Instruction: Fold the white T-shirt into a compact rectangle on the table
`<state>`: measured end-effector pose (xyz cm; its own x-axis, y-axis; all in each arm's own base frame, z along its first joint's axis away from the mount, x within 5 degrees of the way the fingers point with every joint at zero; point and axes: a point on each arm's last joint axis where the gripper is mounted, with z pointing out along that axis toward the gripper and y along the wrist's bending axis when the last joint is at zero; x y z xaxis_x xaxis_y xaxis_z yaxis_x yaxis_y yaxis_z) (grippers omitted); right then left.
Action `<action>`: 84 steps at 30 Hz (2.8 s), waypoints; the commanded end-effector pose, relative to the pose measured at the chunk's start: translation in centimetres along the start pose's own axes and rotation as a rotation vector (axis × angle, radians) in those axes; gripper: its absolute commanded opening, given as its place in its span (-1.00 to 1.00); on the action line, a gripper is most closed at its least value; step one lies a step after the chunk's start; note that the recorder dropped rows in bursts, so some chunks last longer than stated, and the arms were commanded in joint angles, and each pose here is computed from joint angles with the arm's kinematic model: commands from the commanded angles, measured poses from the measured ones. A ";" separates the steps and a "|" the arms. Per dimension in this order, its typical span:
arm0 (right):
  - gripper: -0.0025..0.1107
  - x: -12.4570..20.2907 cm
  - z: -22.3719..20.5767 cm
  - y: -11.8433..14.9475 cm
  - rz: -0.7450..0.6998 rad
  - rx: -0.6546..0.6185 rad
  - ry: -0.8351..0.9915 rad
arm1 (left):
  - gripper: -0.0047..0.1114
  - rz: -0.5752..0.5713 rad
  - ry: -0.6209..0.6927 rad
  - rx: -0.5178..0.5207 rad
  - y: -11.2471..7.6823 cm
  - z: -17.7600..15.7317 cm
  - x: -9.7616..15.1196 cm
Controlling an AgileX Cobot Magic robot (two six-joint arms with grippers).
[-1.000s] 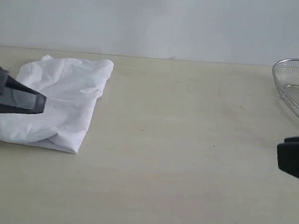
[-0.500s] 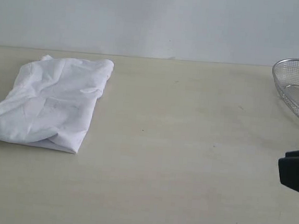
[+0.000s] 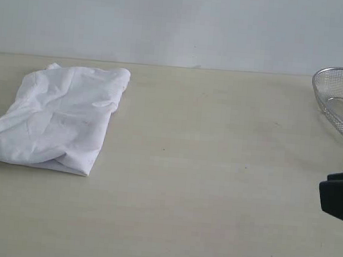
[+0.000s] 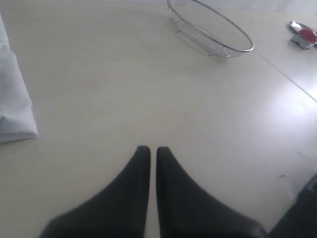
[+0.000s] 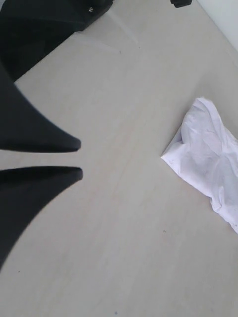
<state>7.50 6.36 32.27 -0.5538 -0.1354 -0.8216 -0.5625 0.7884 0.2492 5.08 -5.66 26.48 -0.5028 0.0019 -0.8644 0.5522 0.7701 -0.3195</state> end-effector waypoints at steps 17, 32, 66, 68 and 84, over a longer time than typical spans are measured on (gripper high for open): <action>-0.84 0.1 0.0 0.0 -0.001 -0.003 0.001 | -0.84 0.268 -0.377 -0.340 2.6 -1.0 -3.4; -0.84 0.1 0.0 0.0 -0.001 -0.003 0.001 | -0.84 0.189 -0.486 -0.623 6.0 -1.1 3.9; -0.84 0.0 0.0 0.0 -0.001 0.000 -0.015 | -0.84 0.025 -0.477 -0.577 6.4 -0.4 5.4; -0.84 0.0 0.0 0.0 -0.001 0.000 -0.015 | -0.84 0.025 -0.477 -0.577 6.4 -0.4 5.4; -0.84 1.0 -4.4 -0.3 -0.078 0.212 -0.238 | -0.84 0.025 -0.477 -0.577 6.4 -0.4 5.4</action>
<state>5.35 4.07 33.53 -0.3953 -0.0750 -0.9155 -0.4886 0.8611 0.1404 5.62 -0.47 20.00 -0.0766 -0.1311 -0.9884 0.0607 0.9889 -0.1359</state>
